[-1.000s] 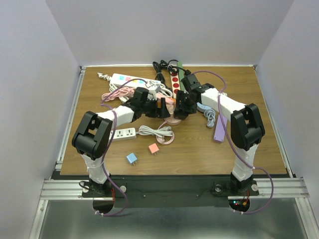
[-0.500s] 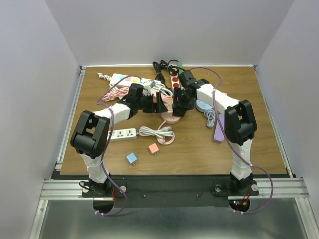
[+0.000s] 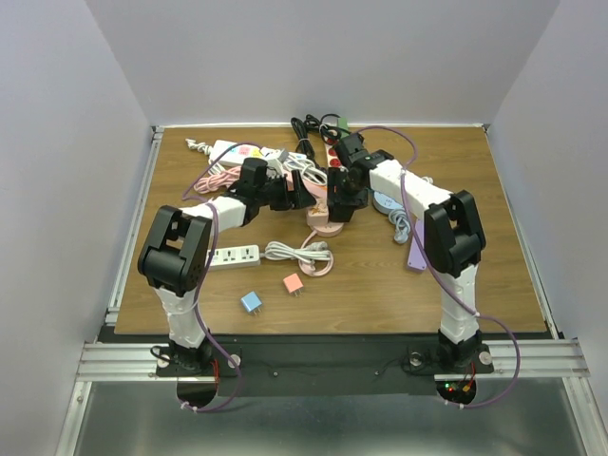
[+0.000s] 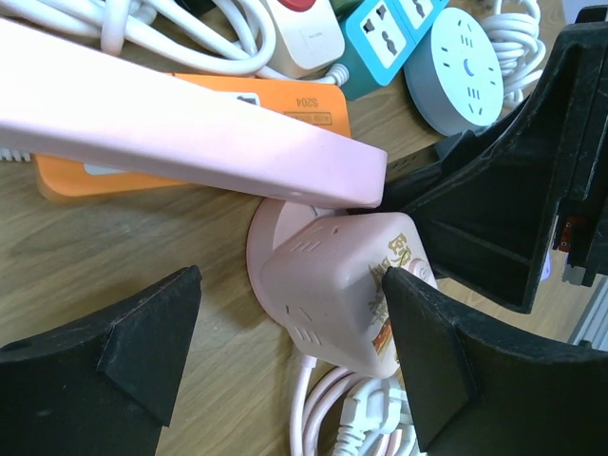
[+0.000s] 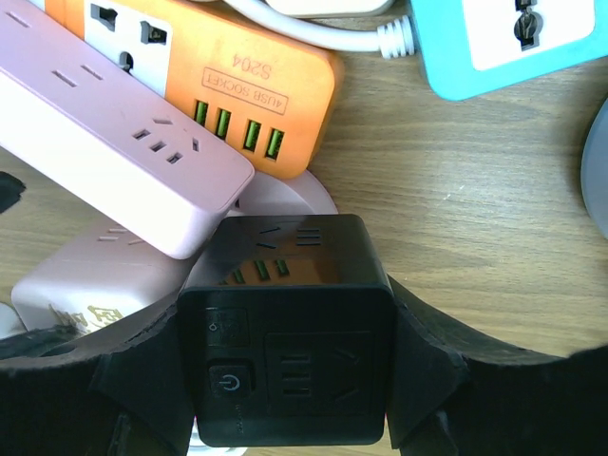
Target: Insert the plug
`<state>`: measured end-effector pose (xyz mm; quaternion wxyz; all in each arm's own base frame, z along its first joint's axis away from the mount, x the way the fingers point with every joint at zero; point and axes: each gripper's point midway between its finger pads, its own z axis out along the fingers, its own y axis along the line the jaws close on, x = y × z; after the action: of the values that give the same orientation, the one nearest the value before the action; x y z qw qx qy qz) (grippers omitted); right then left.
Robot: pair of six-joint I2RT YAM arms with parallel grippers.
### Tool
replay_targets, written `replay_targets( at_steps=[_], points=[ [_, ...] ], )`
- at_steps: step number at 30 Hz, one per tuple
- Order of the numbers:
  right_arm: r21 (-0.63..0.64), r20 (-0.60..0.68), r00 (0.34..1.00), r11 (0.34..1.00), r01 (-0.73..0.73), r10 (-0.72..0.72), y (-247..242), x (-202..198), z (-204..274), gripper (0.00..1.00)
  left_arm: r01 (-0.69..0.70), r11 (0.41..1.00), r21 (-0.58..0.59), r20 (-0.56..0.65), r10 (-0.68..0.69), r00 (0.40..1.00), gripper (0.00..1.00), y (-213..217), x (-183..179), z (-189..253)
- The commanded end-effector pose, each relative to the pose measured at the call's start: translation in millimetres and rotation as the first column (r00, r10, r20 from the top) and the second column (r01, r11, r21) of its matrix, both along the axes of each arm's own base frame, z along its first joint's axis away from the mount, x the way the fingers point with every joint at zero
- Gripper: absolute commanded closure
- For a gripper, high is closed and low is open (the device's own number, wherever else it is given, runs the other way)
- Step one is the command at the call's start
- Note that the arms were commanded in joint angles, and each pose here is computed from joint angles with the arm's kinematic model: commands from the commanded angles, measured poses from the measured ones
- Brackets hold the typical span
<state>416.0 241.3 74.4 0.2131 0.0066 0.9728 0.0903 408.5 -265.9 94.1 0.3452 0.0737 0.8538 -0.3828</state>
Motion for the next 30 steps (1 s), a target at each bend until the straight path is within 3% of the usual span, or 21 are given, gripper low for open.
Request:
replay_targets(
  at_steps=[1,22,28,30],
  points=[
    [-0.147,-0.039,0.999,0.989,-0.008,0.002,-16,-7,-41,1.00,0.027,0.999,-0.043,0.031,-0.025,0.999,0.12,-3,-11,17],
    [-0.206,-0.083,0.995,0.976,-0.065,0.049,-21,-38,-90,1.00,0.043,0.995,-0.090,-0.052,-0.048,0.998,0.14,-4,-37,-7],
    [-0.189,-0.049,0.997,0.980,-0.069,0.061,-18,-35,-73,0.99,0.044,0.994,-0.102,-0.065,-0.051,0.997,0.17,-7,-40,-12],
    [-0.175,-0.041,0.997,0.982,-0.072,0.066,-16,-36,-66,0.89,0.042,0.994,-0.104,-0.067,-0.049,0.997,0.18,-7,-40,-12]
  ],
)
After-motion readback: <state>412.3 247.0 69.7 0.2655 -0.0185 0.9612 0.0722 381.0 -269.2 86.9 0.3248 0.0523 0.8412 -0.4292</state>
